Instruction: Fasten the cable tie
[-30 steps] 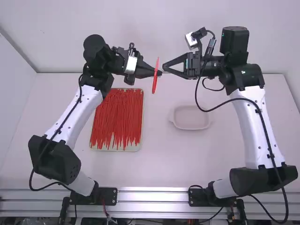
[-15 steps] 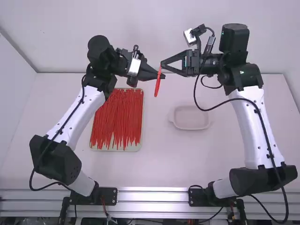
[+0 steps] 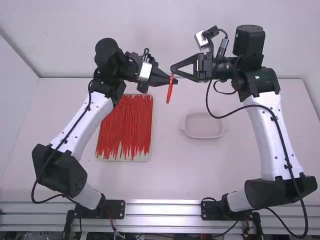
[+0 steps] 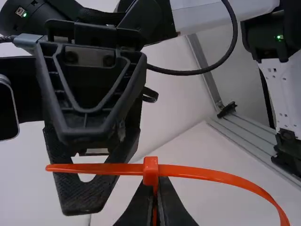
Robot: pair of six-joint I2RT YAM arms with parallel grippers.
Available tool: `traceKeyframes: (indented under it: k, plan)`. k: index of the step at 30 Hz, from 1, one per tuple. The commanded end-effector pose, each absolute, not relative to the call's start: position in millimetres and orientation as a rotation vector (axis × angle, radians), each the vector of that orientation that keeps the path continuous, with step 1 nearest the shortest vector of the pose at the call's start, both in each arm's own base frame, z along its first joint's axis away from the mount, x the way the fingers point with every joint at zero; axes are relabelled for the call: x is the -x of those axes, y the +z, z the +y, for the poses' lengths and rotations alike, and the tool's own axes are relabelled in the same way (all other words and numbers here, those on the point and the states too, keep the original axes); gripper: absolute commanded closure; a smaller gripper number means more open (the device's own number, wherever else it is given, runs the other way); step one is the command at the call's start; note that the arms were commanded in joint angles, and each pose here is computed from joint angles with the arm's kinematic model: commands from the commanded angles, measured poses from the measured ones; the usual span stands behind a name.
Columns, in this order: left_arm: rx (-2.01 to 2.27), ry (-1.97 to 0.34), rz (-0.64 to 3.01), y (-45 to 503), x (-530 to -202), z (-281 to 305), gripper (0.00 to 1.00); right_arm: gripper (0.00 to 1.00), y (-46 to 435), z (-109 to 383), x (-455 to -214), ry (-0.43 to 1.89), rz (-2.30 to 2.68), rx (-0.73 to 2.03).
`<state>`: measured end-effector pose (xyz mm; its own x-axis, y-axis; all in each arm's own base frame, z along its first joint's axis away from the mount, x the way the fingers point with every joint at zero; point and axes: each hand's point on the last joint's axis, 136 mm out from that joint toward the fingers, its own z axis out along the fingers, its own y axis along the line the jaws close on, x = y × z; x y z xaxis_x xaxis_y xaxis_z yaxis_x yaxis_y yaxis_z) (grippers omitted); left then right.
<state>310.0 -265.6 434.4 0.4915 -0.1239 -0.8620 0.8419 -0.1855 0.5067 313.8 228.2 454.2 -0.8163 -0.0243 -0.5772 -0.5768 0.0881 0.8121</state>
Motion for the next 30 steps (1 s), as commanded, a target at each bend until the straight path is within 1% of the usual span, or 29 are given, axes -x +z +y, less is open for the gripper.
traceKeyframes:
  k: [1,4,5,6,8,16,20,30]
  plan:
    - [-1.507,-0.968,0.638,439.5,-307.2,-269.7,0.98,0.73,461.1,228.5,-310.3,1.781,1.934,0.617]
    - [-1.509,-0.965,0.632,439.6,-306.7,-269.6,0.98,0.75,461.0,228.9,-310.1,1.782,1.935,0.618]
    - [-1.507,-0.963,0.633,439.6,-307.2,-269.7,0.98,0.81,461.1,228.9,-310.0,1.782,1.935,0.617]
    - [-1.507,-0.963,0.633,439.6,-307.2,-269.7,0.98,0.83,460.9,228.7,-310.0,1.782,1.936,0.616]
    - [-1.507,-0.965,0.634,439.5,-307.1,-269.7,0.98,1.00,460.6,228.5,-310.3,1.783,1.938,0.614]
    - [-1.497,-0.982,0.666,437.5,-309.2,-270.2,0.98,1.00,459.2,228.3,-314.3,1.741,1.925,0.620]
    - [-1.423,-0.958,0.784,432.4,-327.8,-273.5,0.98,1.00,461.3,228.3,-317.1,1.720,1.908,0.627]
    - [-1.450,-1.000,0.822,414.3,-322.8,-279.5,0.98,1.00,469.3,228.5,-323.5,1.693,1.874,0.621]
